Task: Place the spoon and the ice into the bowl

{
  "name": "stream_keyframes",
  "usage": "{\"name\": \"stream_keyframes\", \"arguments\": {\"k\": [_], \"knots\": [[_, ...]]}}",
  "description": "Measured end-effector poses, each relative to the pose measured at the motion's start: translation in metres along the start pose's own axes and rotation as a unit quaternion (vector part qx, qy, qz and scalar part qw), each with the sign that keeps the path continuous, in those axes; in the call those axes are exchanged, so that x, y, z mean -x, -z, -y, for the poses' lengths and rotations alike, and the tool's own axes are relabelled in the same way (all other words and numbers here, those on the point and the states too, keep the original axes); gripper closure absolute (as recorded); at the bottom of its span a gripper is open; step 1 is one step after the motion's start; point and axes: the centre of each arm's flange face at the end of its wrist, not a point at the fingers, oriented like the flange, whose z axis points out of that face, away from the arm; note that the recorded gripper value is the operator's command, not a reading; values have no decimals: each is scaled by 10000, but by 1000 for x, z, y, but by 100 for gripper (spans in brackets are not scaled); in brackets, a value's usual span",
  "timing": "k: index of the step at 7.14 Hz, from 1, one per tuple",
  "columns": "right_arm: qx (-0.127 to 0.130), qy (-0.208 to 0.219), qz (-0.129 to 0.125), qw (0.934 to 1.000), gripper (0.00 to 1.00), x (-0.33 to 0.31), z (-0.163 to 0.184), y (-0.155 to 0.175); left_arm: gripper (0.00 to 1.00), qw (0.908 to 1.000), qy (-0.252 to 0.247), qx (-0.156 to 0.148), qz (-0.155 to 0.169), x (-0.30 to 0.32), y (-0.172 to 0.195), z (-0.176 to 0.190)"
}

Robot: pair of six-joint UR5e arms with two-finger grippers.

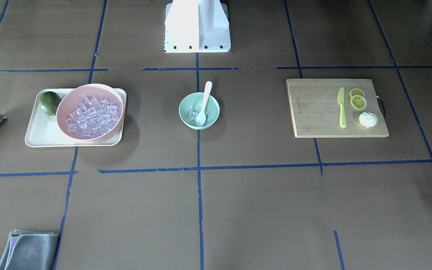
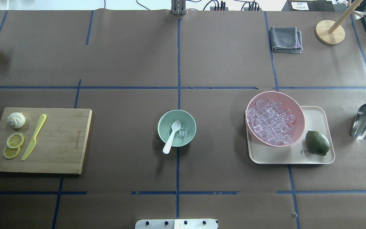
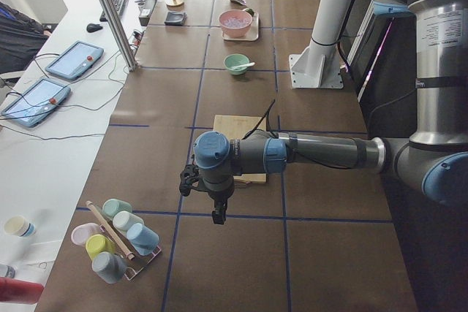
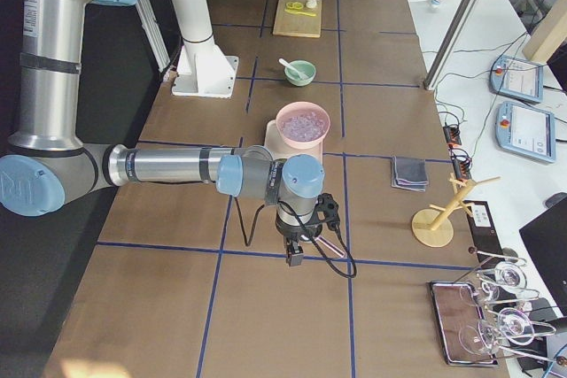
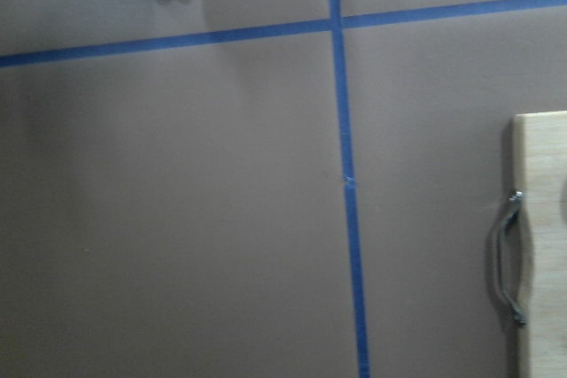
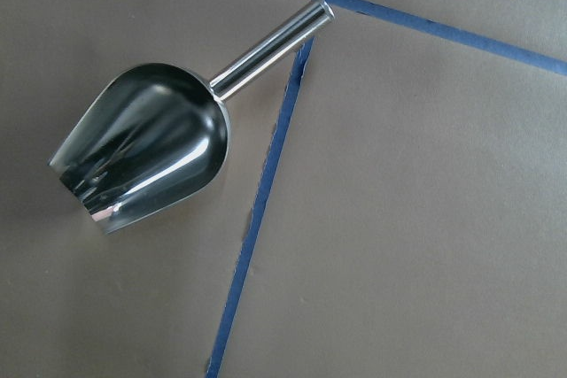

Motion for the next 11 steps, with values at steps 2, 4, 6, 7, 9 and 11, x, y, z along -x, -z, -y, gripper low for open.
{"name": "stream_keyframes", "arguments": {"k": [2,4,6,7,9,11], "knots": [[-140,79,-40,9999,1,0,-1,0,0,10000,-18,-56,-48,-4,4,3],[-177,102,-52,9998,1,1,0,1,0,9999,-85,-115,-49,-8,9,6],[-196,85,-57,9998,1,2,1,2,0,9997,-150,-165,-43,-13,14,8],[-209,52,-62,9997,1,2,2,4,0,9997,-172,-179,-43,-14,15,8],[-240,48,-76,9997,1,4,5,7,0,9995,-226,-228,-37,-18,19,10],[-246,71,-77,9996,1,5,7,7,0,9994,-240,-241,-35,-19,20,10]]}}
